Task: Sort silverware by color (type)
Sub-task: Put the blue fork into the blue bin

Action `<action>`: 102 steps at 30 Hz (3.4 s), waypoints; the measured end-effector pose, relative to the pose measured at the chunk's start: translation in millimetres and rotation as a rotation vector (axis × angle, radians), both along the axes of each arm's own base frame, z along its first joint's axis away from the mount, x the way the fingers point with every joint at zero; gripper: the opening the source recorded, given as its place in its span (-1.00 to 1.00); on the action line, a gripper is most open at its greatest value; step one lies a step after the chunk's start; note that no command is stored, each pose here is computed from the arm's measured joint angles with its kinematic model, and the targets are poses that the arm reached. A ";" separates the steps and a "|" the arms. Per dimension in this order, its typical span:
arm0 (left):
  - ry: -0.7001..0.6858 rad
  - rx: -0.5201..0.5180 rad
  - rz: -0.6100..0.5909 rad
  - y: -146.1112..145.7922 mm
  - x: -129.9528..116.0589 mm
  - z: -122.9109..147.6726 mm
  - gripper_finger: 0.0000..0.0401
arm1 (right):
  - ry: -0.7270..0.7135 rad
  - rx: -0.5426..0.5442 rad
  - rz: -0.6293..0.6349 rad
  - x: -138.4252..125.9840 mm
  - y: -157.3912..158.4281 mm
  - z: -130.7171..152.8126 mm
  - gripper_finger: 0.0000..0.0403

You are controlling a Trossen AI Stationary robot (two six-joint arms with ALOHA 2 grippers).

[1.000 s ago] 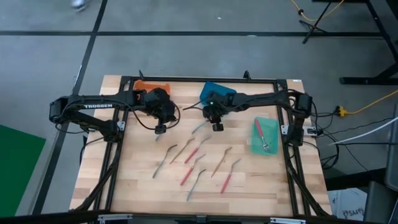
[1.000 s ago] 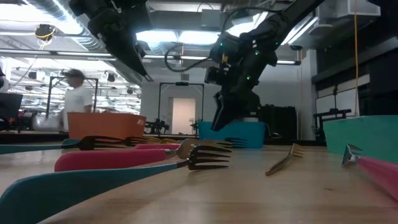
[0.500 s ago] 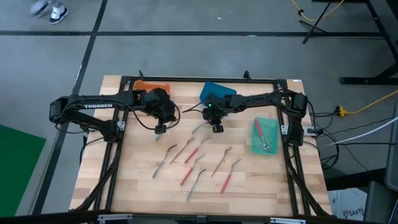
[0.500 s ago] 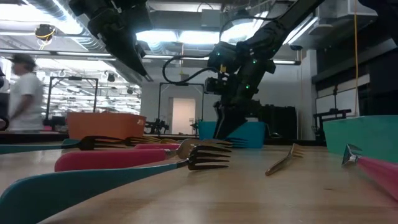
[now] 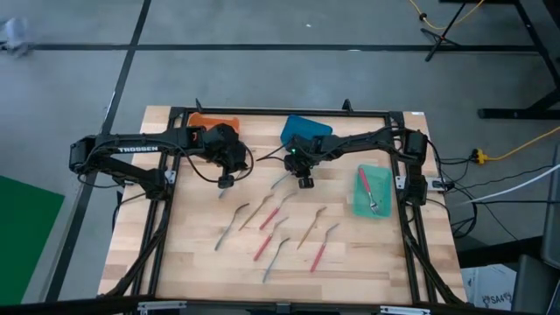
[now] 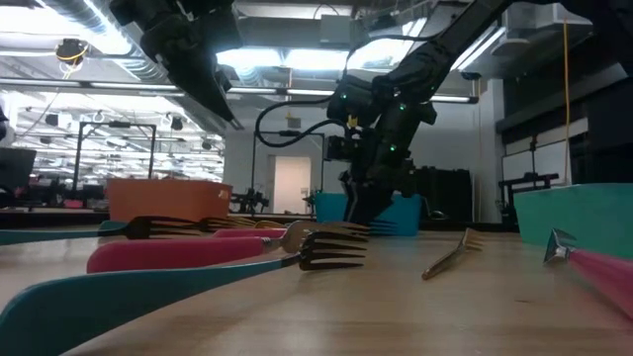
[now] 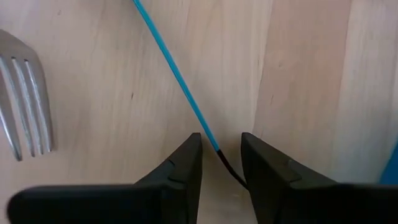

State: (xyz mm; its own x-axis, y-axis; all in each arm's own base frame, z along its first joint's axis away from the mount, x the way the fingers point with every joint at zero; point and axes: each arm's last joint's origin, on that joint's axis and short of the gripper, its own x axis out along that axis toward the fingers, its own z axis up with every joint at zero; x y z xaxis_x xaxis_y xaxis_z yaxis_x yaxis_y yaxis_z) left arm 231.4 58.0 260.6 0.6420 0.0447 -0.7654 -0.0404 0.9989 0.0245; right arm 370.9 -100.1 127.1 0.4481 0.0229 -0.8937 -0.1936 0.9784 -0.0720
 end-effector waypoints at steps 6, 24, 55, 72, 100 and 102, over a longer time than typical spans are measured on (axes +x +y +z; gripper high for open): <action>0.002 0.005 0.004 0.2 -0.1 0.0 -0.81 | 0.001 0.003 0.001 -0.1 0.2 -0.8 -0.68; 0.002 0.005 0.004 0.2 -0.1 0.0 -0.81 | -0.012 -0.005 -0.005 -1.6 0.4 5.6 -0.99; 0.002 0.005 0.004 0.2 -0.1 0.0 -0.81 | -0.255 -0.327 -0.224 -36.0 -5.4 123.7 -0.99; 0.002 0.005 0.004 0.2 -0.1 0.0 -0.81 | -0.372 -0.178 -0.698 -60.3 -75.0 128.7 -0.99; 0.002 0.005 0.005 0.2 -0.1 0.0 -0.81 | -0.233 -0.079 -0.734 -37.7 -87.5 62.3 -0.99; 0.002 0.005 0.005 0.2 -0.1 0.0 -0.81 | -0.221 -0.076 -0.733 -38.4 -86.9 61.6 -0.99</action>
State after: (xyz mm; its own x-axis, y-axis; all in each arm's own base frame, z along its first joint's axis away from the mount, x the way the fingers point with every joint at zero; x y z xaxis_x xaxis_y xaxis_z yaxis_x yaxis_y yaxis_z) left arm 231.4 58.2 260.6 0.6403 0.0522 -0.7663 -0.0456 0.9985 0.0300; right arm 332.5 -187.0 188.7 0.4931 -0.4070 -0.7689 0.5292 0.8418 -0.1062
